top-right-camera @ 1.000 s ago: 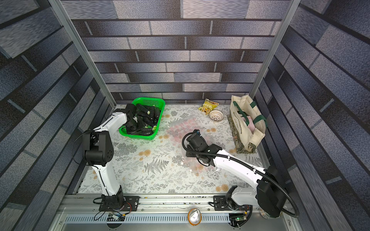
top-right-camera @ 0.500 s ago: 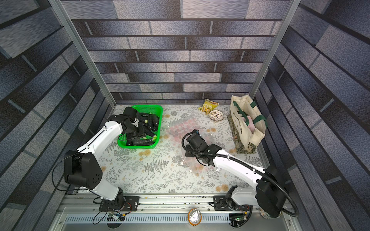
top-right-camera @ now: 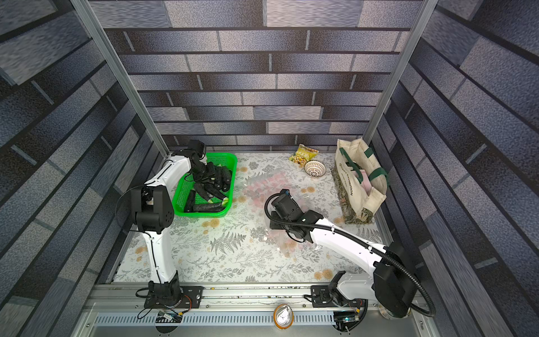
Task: Place the eggplant in a zip-top bag and seal the zipper
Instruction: Pick up the eggplant from the basket.
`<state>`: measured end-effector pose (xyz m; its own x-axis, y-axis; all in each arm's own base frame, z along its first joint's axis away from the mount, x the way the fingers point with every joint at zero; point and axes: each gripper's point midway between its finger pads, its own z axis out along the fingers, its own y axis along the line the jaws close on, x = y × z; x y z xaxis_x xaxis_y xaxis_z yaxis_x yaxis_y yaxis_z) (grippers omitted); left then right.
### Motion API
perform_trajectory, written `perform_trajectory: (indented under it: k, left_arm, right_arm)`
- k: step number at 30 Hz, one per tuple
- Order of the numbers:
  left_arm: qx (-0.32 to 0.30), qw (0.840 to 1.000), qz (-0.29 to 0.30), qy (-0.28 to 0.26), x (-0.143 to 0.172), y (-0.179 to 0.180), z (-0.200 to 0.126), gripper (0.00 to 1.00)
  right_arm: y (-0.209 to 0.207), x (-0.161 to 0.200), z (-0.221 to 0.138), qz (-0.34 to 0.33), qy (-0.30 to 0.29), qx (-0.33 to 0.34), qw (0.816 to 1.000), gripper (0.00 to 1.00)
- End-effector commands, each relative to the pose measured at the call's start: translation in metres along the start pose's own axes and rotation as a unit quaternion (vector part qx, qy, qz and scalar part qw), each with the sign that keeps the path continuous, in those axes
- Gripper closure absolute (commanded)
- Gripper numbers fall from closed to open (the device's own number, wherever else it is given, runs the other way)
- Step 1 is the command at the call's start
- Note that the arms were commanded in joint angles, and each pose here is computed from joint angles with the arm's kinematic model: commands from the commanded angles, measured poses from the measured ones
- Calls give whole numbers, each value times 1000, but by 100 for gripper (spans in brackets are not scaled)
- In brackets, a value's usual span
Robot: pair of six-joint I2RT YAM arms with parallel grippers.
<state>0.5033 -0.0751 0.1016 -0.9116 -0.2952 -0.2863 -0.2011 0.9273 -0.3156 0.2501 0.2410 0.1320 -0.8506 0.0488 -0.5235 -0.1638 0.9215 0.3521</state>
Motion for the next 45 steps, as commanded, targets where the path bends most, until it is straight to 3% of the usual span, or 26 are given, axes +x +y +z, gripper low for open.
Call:
perform_trajectory:
  k: [1,4,16,19,24,29,36,45]
  left_arm:
    - [23,999,29,-10,-12,-16,-7,47]
    - [29,999,27,-1,-15,-19,3,41]
    - [0,999,37,31,-13,-14,38,42]
    - [-10,999,37,27,-15,-11,37,51]
    - [-21,999,47,-4,-22,-16,7,63]
    - [-14,996,60,-67,-22,-35,-62,68]
    - [87,976,57,-190,33,-83,-150,69]
    - [309,917,52,-248,128,-191,-173,72]
  right_arm:
    - [0,-8,-8,4,-13,0,1000,100]
    - [-2,-5,-6,6,-11,3,1000,100]
    - [-3,-4,-4,5,-9,6,1000,100]
    - [-4,-4,-3,5,-10,8,1000,100]
    - [-2,-5,-3,7,-12,4,1000,100]
    - [4,-9,-4,12,-12,-8,1000,100]
    - [12,-13,-1,44,-12,-48,998,100]
    - [25,-12,3,63,8,-79,995,100]
